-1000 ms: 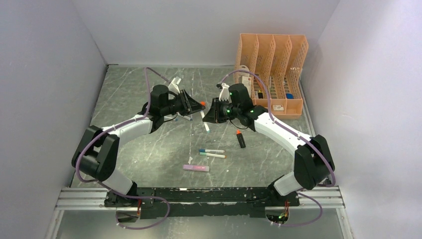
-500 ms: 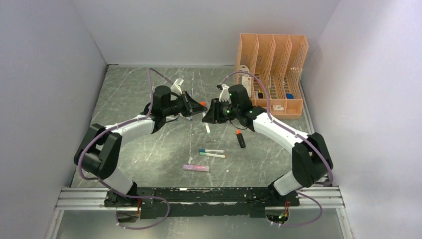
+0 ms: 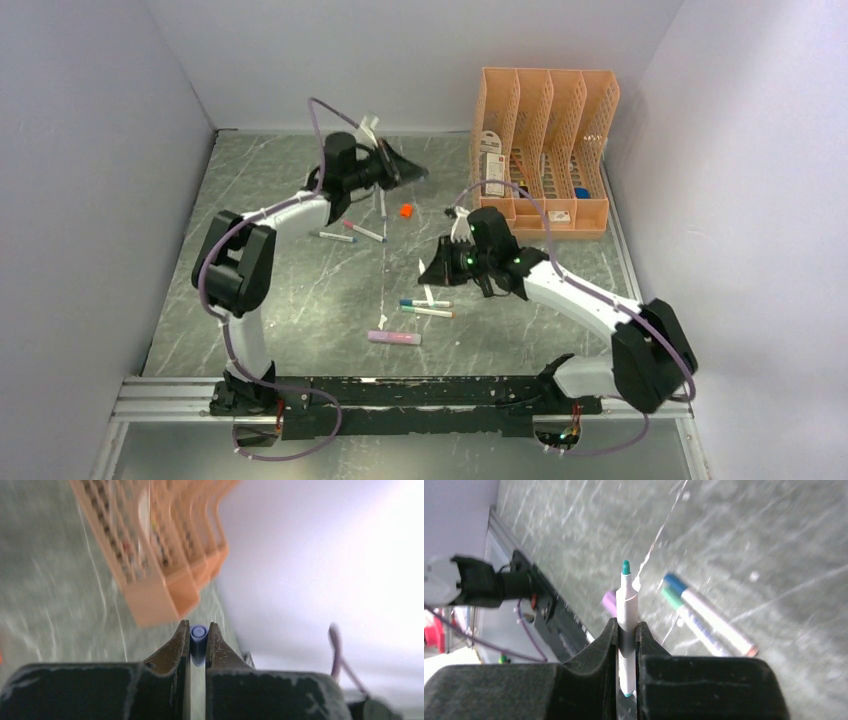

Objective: Open the pen caps

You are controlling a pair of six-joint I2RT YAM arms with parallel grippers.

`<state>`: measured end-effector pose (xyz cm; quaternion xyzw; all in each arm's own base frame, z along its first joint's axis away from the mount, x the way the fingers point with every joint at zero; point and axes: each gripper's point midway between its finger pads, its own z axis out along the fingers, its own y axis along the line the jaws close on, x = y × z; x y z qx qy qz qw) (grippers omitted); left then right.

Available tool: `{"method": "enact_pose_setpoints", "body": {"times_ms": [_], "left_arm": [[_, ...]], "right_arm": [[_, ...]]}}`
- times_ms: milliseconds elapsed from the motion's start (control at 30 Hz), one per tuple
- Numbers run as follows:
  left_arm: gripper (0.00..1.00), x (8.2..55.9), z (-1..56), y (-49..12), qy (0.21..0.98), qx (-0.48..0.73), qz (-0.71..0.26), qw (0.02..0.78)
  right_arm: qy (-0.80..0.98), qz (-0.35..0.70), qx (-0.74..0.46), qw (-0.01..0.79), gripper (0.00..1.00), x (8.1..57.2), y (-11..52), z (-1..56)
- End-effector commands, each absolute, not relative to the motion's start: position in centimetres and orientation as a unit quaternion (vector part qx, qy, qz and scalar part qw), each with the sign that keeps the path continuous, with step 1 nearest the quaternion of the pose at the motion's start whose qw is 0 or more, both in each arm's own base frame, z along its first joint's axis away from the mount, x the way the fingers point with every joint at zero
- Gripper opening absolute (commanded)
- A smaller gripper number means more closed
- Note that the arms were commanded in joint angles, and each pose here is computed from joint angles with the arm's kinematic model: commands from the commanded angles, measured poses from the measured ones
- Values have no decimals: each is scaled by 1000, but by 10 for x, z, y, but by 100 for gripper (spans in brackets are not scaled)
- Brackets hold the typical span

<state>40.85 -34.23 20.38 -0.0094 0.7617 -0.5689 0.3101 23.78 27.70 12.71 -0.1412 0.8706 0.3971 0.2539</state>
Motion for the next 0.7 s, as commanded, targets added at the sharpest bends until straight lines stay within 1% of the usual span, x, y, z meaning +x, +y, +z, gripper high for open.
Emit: {"method": "enact_pose_setpoints", "body": {"times_ms": [0,67,133,267,400,533,667], "left_arm": [[7,484,250,-314,713,-27,-576,399],[7,501,248,-306,721,-29,-570,393],[7,504,240,-303,738,-26,-558,380],[8,486,198,-312,792,-2,-511,334],[9,465,142,-327,863,44,-399,305],[9,463,109,-327,896,63,-326,293],[9,466,93,-330,907,67,-305,283]], "right_arm": [[881,399,-127,220,0,195,266,127],[887,387,-114,225,0,189,257,127],[900,350,-102,241,0,194,242,125],[945,190,-74,257,0,229,193,106],[963,25,-44,264,0,268,141,91],[963,-76,-38,254,0,290,113,81],[960,-139,-35,239,0,297,93,67]]}}
